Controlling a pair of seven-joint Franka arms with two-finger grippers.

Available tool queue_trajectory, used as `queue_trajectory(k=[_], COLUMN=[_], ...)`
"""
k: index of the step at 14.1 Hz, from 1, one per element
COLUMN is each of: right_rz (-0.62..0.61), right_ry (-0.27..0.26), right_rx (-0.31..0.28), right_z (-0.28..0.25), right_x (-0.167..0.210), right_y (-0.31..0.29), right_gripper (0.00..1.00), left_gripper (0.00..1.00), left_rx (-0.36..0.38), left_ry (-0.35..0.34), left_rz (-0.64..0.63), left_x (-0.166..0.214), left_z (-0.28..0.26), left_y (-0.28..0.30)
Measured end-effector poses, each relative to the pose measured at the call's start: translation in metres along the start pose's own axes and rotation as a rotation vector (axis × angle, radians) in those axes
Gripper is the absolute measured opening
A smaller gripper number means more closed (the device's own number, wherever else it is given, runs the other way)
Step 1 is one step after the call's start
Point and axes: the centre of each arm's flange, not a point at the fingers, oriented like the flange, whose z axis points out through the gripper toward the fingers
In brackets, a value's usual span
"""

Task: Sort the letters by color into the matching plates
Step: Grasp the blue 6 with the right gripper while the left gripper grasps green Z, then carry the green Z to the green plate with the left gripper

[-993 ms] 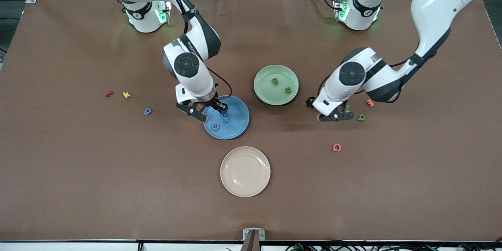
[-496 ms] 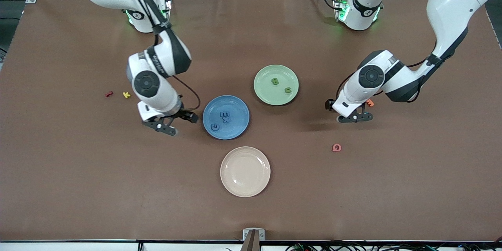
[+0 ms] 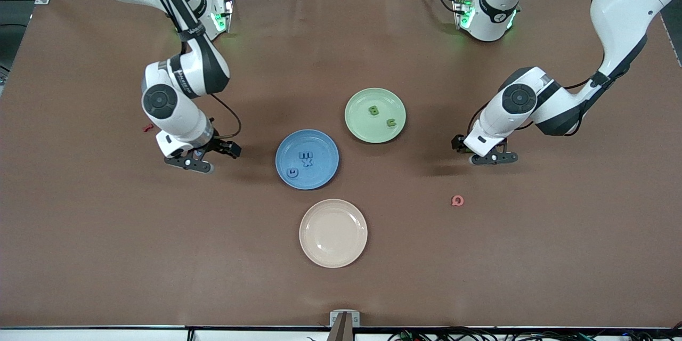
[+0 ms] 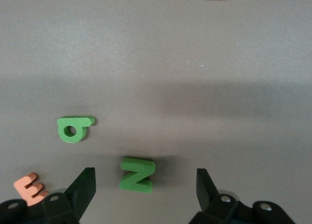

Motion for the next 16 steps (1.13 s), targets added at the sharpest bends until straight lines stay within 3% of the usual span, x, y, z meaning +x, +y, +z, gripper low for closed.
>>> queue_trajectory(k=[3,5,8,14,16], right_rz=[-0.053,-0.071,-0.071,-0.074,-0.073], right_ry=[0.02,0.02,0.019,0.044,0.042], right_rx=[0.007,0.007,0.006,0.012,0.011], right_z=[0.018,0.02,0.021,0.038,0.044], right_x=[0.003,0.01,0.016,0.001,-0.002], right_y=[0.046,0.072,0.09,0.095,0.096], right_gripper=[1.0,0.93,0.66,0.65,0.65], left_gripper=[0.92,0.92,0.92,0.9,0.75], left_rx=[-0.024,-0.014,-0.02,-0.028,-0.033], left_ry=[0.005,0.017,0.025,0.023,0.017], left_rz=[0.01,0.027,0.025,0.035,0.033], left_x=[-0.006,-0.007,-0.006,-0.007,-0.008], left_z=[0.003,0.007,0.014,0.026,0.029], left_y=[0.004,0.0,-0.008,-0.013,-0.014])
